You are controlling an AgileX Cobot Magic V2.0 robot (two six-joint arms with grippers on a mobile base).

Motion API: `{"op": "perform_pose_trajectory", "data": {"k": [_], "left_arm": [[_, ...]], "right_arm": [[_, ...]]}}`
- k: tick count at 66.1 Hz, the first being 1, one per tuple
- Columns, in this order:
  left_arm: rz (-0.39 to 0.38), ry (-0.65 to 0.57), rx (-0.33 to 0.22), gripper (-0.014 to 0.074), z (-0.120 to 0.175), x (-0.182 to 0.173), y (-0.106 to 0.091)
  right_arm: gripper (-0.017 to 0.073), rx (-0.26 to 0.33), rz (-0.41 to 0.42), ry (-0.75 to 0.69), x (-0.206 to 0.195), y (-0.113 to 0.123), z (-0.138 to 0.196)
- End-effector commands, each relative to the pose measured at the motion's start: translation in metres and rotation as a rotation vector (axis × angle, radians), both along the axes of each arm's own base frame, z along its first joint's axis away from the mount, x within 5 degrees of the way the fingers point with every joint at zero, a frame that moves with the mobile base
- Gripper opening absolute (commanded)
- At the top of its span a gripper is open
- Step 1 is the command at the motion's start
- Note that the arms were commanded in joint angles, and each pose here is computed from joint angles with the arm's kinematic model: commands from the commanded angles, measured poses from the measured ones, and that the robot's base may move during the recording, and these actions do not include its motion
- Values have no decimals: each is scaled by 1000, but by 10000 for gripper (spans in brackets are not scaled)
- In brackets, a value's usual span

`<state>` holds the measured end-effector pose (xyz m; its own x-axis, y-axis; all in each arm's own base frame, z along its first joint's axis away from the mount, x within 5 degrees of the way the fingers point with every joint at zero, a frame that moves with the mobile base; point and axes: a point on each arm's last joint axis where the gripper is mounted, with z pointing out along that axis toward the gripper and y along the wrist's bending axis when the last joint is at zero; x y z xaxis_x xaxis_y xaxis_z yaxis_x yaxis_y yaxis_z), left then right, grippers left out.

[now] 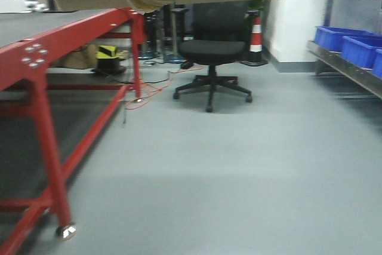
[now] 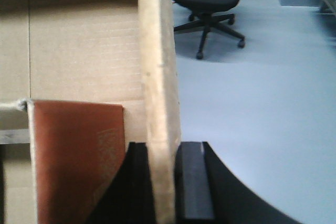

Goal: Stack two boxes on right shelf middle
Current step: 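Carry the held boxes while the base drives to the steel shelf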

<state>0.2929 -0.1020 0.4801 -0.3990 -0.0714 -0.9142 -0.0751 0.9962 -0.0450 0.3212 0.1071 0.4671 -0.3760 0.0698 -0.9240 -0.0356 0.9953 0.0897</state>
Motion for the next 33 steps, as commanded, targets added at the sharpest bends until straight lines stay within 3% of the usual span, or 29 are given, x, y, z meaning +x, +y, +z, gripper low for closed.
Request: {"op": "perform_pose_trajectory", "data": {"k": [1, 33], "left_arm": [[-16, -59, -12, -111, 11, -4, 1], [-3, -75, 20, -111, 12, -4, 3]], "right_arm": [[-153, 23, 23, -107, -5, -2, 18], [-153, 23, 23, -107, -5, -2, 18]]}}
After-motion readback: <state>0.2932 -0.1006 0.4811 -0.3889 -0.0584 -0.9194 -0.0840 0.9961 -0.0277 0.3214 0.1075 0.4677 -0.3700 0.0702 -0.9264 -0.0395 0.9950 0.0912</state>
